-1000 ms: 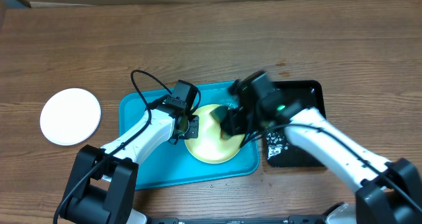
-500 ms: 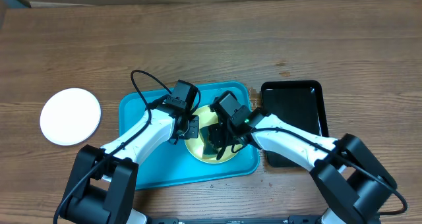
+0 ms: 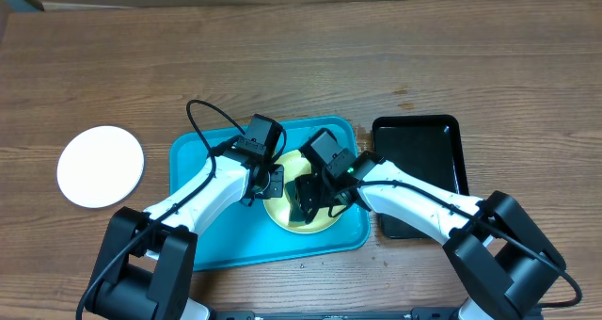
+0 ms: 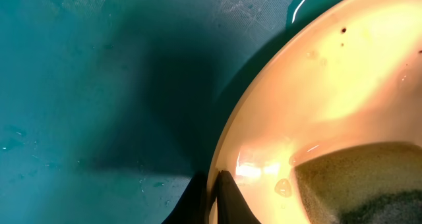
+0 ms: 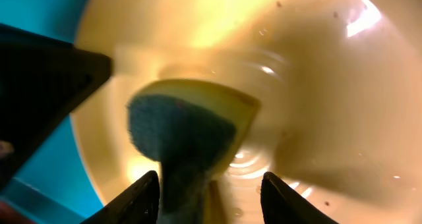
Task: Clean dirty plates on tray and stack at the side
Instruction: 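Carry the sponge to the yellow plate and scrub it again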
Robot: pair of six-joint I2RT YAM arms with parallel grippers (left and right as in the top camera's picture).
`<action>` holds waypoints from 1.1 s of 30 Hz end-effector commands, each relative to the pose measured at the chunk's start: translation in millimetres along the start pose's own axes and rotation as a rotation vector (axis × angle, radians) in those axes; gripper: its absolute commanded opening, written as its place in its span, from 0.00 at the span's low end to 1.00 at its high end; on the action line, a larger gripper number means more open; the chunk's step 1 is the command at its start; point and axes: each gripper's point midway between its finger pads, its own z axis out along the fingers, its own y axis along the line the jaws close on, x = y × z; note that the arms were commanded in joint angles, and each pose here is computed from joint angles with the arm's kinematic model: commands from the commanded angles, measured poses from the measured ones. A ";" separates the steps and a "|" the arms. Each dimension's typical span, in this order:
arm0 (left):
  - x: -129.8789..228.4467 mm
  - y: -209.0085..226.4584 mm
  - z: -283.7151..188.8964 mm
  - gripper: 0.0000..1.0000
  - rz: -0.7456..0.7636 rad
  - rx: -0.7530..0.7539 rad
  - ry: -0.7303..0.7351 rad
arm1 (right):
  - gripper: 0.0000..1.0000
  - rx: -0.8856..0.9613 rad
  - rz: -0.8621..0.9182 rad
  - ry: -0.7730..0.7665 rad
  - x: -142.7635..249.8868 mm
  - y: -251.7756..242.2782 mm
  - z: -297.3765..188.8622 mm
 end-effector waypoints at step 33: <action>9.0 5.9 9.9 0.04 0.011 -0.031 0.037 | 0.04 0.040 0.020 -0.124 -48.6 -36.3 -20.0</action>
